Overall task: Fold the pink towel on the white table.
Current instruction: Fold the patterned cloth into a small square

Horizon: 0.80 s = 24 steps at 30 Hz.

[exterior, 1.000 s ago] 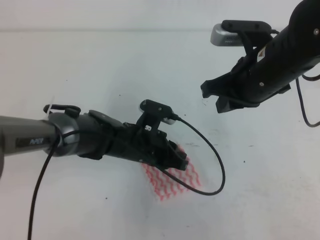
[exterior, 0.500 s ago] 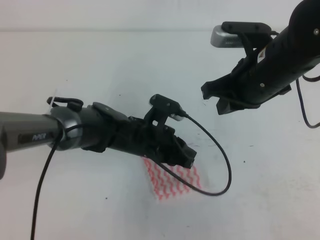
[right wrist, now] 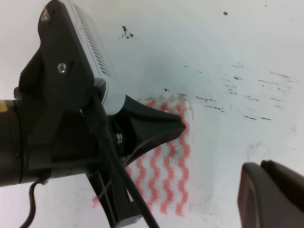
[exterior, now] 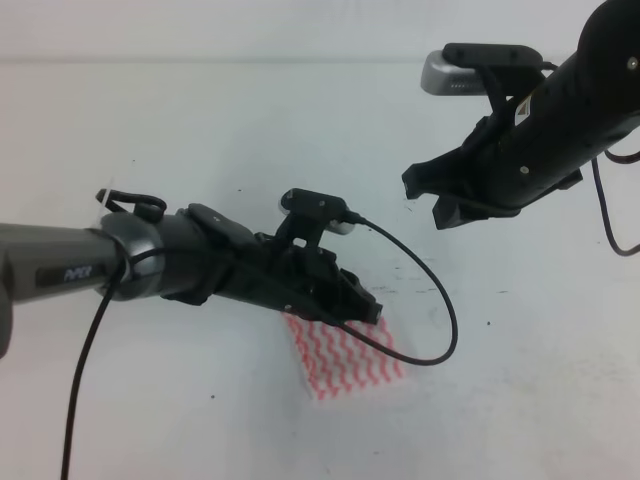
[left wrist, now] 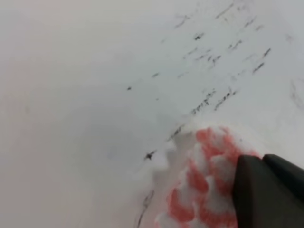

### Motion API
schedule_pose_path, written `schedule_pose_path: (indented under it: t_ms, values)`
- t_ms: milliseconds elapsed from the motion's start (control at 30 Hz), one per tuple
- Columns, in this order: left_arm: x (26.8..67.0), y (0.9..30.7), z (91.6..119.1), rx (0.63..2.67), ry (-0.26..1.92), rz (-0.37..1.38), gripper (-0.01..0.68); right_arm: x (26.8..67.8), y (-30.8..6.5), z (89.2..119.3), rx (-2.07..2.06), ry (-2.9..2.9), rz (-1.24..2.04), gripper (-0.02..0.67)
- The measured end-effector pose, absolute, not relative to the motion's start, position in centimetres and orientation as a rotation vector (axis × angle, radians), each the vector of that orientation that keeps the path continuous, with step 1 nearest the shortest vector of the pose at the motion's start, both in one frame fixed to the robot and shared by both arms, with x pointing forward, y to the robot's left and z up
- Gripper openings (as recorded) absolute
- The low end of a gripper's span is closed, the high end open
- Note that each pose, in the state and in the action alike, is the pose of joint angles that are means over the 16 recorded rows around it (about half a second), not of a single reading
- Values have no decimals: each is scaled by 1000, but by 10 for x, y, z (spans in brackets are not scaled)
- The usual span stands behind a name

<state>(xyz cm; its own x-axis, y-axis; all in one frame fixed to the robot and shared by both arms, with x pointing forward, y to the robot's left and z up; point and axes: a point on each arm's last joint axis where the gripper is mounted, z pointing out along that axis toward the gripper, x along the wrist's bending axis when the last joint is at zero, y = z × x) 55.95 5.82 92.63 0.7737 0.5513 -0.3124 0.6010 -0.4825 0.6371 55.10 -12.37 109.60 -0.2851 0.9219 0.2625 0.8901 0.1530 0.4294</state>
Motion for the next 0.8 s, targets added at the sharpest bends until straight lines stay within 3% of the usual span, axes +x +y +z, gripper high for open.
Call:
schedule_pose_path:
  t_ms: [800]
  values:
    - [562, 52, 920, 2230, 743, -118, -3, 551, -124, 1096, 1835, 2347, 789, -18]
